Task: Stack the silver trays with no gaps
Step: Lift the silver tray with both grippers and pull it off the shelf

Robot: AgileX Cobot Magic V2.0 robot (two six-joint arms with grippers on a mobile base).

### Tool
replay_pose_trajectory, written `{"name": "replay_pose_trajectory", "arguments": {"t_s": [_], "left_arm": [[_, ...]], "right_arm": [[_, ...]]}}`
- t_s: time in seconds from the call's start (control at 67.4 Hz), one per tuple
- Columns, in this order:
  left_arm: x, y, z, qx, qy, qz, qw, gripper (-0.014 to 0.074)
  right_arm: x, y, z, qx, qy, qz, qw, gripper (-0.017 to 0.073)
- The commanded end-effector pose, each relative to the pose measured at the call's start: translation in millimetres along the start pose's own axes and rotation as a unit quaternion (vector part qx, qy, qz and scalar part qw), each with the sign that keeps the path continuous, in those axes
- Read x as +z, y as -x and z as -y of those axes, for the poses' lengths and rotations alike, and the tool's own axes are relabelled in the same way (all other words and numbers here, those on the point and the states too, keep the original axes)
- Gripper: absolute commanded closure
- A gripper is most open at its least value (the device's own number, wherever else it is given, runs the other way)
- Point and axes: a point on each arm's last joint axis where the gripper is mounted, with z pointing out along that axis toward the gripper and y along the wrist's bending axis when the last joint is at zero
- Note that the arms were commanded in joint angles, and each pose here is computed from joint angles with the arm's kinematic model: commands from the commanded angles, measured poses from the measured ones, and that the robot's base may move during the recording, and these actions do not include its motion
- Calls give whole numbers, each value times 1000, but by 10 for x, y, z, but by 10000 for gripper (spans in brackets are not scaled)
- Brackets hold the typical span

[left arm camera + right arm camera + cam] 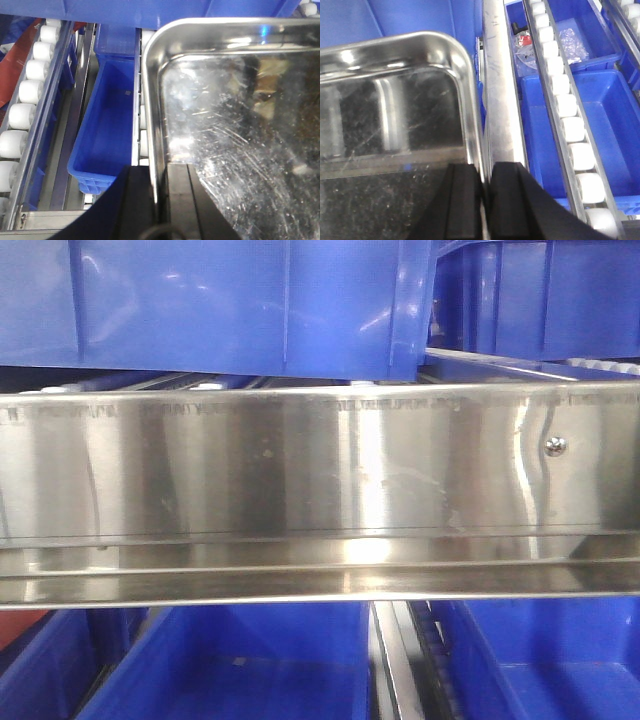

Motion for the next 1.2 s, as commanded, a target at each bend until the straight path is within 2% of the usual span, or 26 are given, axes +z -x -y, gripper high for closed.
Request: {"name": "replay_pose_trajectory", "arguments": {"t_s": [0.0,0.222,1.186], "left_arm": [[-48,-10,99,9,-57,3,998,610],[-2,8,18,19,-44,-3,999,610],[9,16,11,25,-39,7,999,610]], "right_arm": [[13,-44,-117,-2,49,1,999,563],[26,-69,-96,-5,47,-1,999,563],[3,-60,-74,-2,50,1,999,563]]}}
